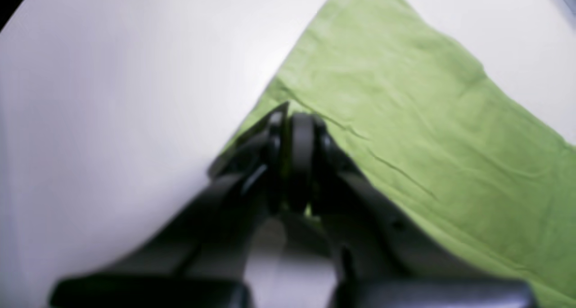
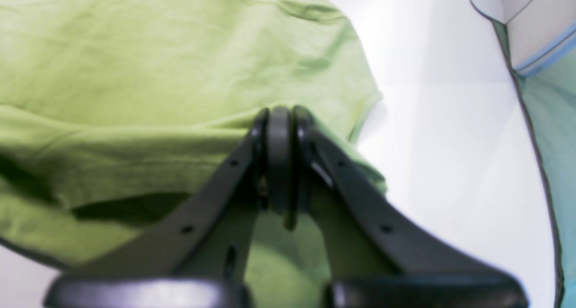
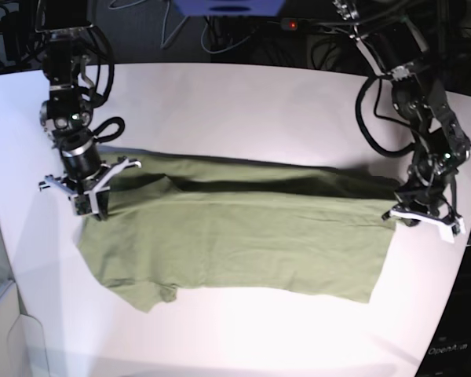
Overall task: Fold the T-shirt properly
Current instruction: 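Lift the shoulder edge with both grippers and pull it over the shirt, then lower the held edge onto the shirt's middle with both grippers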
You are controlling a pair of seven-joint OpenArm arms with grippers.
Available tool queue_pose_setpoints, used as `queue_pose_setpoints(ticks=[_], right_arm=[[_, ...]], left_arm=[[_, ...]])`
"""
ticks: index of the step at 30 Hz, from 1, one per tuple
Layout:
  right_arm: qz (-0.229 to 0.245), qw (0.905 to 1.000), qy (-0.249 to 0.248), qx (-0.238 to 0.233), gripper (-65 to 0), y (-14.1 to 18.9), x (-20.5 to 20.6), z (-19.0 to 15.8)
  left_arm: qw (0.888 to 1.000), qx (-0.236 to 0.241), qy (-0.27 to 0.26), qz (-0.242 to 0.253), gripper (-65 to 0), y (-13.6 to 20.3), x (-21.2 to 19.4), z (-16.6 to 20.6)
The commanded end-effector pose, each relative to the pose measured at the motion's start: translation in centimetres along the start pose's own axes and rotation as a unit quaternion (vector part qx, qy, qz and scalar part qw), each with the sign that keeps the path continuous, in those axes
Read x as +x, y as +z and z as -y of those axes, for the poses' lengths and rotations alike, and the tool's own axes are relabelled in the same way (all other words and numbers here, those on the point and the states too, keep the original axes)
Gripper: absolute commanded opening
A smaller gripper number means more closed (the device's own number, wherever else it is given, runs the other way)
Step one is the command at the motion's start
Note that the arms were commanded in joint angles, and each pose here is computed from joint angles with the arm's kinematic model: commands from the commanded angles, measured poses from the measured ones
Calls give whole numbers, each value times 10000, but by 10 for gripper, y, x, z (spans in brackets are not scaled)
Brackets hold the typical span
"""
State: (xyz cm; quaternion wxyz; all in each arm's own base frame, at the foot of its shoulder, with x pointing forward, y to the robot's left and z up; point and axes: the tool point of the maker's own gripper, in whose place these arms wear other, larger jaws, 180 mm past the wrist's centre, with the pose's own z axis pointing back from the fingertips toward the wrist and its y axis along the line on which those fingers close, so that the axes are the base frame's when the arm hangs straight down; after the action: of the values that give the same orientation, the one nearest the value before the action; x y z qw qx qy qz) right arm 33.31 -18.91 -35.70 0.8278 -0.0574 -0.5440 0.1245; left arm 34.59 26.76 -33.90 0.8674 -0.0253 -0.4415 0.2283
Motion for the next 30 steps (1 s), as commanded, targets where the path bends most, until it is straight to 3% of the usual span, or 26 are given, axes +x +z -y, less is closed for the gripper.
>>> queue_pose_setpoints(ticks=[1, 10, 18, 25, 30], right_arm=[[308, 9995, 50, -58, -647, -1, 19, 7], [448, 9989, 41, -107, -647, -10, 33, 11], [235, 9996, -41, -125, -647, -25, 20, 15], [192, 9998, -14, 75, -647, -28, 17, 8], [169, 9998, -24, 70, -647, -30, 16, 9]], left_arm=[[9997, 2, -9, 236, -638, 2, 17, 1], [9996, 188, 63, -223, -638, -18, -10, -17], [9996, 199, 27, 189, -638, -23, 12, -19], [9997, 93, 215, 26, -638, -41, 10, -12], [9995, -72, 58, 298, -638, -44, 19, 6]])
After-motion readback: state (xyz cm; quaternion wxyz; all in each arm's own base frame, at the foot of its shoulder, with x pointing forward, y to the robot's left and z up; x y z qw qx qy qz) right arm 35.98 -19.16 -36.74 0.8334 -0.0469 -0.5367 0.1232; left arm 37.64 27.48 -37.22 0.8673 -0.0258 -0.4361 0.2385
